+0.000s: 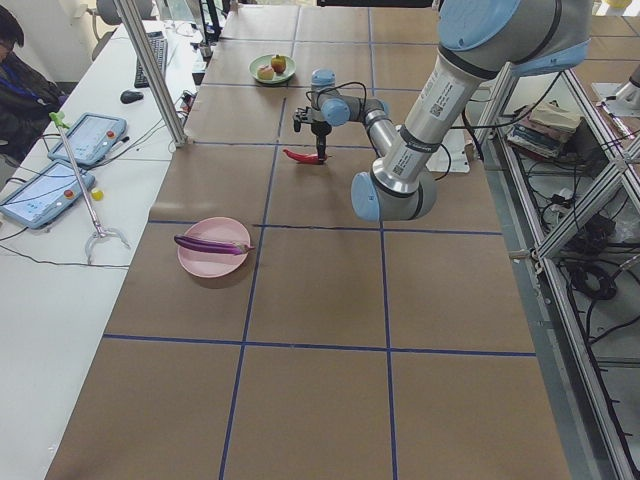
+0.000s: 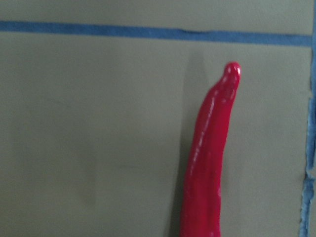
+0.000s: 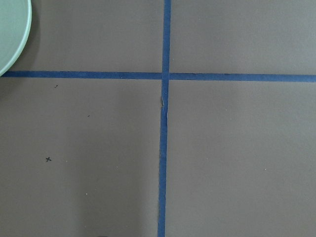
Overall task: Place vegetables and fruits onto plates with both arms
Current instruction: 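Move the left gripper to the red chili pepper and grasp it, then carry the chili pepper to the pink plate and release it beside the eggplant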
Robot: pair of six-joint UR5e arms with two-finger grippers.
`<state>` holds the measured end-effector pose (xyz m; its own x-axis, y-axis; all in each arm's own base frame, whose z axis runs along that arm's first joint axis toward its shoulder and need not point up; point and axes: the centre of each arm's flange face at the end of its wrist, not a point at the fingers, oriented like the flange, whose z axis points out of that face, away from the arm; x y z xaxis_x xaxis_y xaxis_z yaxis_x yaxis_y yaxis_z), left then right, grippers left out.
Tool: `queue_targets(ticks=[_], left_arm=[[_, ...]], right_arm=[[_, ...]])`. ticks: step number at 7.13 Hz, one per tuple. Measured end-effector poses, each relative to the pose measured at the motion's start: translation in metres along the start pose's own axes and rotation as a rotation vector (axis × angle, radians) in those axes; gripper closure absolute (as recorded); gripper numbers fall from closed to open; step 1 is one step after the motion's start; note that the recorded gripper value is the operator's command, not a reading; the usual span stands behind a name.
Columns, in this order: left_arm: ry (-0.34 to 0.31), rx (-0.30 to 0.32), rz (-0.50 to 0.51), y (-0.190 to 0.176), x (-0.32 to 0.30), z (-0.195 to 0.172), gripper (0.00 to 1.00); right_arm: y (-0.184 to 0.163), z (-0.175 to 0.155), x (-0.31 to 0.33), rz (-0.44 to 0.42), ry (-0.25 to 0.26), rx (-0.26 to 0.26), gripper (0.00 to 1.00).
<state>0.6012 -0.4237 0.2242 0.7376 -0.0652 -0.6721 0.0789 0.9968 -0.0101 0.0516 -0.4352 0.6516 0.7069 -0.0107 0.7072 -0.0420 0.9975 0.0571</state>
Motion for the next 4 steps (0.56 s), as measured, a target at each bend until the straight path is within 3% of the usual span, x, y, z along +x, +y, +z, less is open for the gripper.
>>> queue_targets(ticks=[2,4], left_arm=[[-0.004,-0.005,0.002,0.0058,0.003,0.0048,0.86],[0.004,0.0,0.001,0.0042,0.0038,0.0009,0.93]], right_arm=[[0.0001,0.0003,0.0002,0.0,0.0,-0.001,0.0],[0.0001,0.0003,0.0003,0.0,0.0,-0.001,0.0]])
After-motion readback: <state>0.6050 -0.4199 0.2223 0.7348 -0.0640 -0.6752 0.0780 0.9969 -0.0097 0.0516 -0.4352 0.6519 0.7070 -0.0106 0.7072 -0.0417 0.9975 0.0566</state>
